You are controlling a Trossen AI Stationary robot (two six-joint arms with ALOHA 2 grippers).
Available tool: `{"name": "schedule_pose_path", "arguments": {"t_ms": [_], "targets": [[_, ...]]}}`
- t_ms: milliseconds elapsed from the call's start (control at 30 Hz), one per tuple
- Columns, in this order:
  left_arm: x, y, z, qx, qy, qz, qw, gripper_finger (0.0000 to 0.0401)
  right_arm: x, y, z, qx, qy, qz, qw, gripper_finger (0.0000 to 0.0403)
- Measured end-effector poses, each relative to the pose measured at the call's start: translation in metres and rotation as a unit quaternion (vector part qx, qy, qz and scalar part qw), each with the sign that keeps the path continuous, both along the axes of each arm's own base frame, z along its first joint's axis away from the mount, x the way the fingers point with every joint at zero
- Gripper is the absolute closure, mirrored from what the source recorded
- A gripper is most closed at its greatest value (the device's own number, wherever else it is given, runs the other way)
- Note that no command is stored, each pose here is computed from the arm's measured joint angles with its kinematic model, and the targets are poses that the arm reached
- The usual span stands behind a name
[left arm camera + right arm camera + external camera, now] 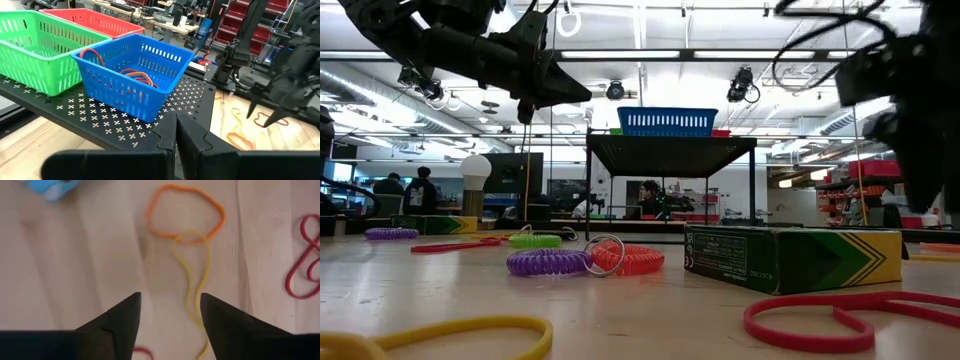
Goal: Pick & Place Office Desk Supplies
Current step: Put the yellow rubber band into the blue bin on the shelf
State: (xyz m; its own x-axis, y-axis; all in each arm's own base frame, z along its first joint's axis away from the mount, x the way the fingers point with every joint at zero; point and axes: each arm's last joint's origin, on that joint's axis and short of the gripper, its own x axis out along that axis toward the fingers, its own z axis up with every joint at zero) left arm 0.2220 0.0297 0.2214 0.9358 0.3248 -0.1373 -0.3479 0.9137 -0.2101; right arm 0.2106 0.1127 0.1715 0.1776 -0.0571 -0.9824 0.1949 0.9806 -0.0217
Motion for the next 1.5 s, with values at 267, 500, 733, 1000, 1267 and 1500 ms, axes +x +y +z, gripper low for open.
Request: {"name": "schedule_pose_path", "arguments": {"t_ms": [267,500,733,1000,1267,1500], "targets": [[0.0,0.0,0.0,0.0,0.0,0.0,1.0,0.0388,0.0,-0.024,-0.025,0.02,-0.001,-0.041,0.999,0.0223],[0.0,0.0,0.0,-0.008,-0.002,0.001,1.0,0.0388,0.001,-0.029,-0.035,0.058,-0.017,-0.049,0.997,0.0284],[0.0,0.0,0.0,-0.008,-0.003,0.001,1.0,0.0388,0.0,-0.03,-0.036,0.054,-0.014,-0.038,0.998,0.0363],[0.0,0.0,0.0,-0.009,-0.003,0.001,1.0,0.0388,0.003,-0.027,-0.02,0.069,-0.014,-0.033,0.997,0.0396],[0.0,0.0,0.0,-0.009,-0.003,0.001,1.0,0.0388,0.01,-0.023,0.034,0.085,-0.067,-0.019,0.994,0.0399],[0.0,0.0,0.0,-0.009,-0.003,0.001,1.0,0.0388,0.012,-0.027,0.106,0.06,-0.131,0.002,0.99,0.0401]]}}
